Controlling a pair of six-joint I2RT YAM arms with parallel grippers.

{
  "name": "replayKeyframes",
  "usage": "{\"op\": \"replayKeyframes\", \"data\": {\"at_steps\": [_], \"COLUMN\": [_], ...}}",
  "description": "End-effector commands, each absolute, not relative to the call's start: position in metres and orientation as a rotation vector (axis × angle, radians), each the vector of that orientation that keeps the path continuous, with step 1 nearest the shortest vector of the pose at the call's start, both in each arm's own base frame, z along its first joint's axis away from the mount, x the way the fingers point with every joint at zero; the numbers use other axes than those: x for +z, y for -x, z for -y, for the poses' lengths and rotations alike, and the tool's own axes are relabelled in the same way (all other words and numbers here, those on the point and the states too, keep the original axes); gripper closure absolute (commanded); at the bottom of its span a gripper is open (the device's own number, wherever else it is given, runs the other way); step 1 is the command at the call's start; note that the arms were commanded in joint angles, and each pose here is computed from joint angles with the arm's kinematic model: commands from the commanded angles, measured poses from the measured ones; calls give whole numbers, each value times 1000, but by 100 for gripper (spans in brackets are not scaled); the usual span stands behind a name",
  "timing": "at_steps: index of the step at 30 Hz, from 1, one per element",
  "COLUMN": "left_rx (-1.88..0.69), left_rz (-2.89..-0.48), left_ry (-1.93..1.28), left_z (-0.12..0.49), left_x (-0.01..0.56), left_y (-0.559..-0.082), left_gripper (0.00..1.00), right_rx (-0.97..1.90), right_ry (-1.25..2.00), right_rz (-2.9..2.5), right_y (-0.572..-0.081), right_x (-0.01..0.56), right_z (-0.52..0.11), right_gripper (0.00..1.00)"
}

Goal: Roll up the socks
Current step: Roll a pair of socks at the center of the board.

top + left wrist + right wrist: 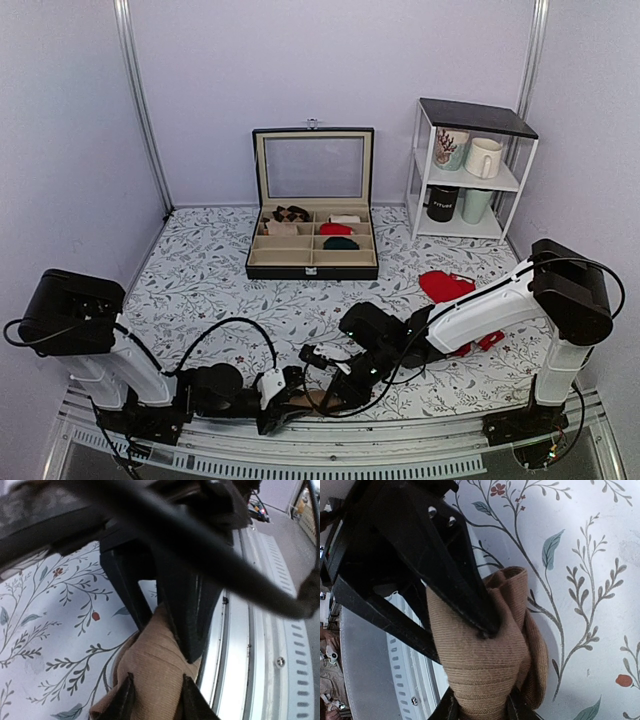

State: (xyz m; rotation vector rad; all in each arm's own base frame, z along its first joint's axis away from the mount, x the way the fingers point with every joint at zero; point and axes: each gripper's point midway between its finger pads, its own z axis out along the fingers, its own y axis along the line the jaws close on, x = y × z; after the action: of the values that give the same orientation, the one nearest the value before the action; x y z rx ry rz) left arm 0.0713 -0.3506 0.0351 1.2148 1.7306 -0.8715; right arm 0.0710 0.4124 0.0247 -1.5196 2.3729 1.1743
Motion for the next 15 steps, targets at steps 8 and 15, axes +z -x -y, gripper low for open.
{"op": "replayKeyframes", "data": {"at_steps": [8,15], "left_rx": [-788,-743], "left_rz": [-1935,-2047], "left_ry": [-1258,-1237], "left_z": [327,316], "left_x": [-19,-39], "left_y": [-67,-67], "left_gripper": [100,100], "right_rx": [869,825], "right_ry": [1520,1465], "right_rz": [-2695,-2585], "right_y": [-63,-85], "right_x": [-34,-9], "right_z": [-360,-377], "right_gripper": [70,45]}}
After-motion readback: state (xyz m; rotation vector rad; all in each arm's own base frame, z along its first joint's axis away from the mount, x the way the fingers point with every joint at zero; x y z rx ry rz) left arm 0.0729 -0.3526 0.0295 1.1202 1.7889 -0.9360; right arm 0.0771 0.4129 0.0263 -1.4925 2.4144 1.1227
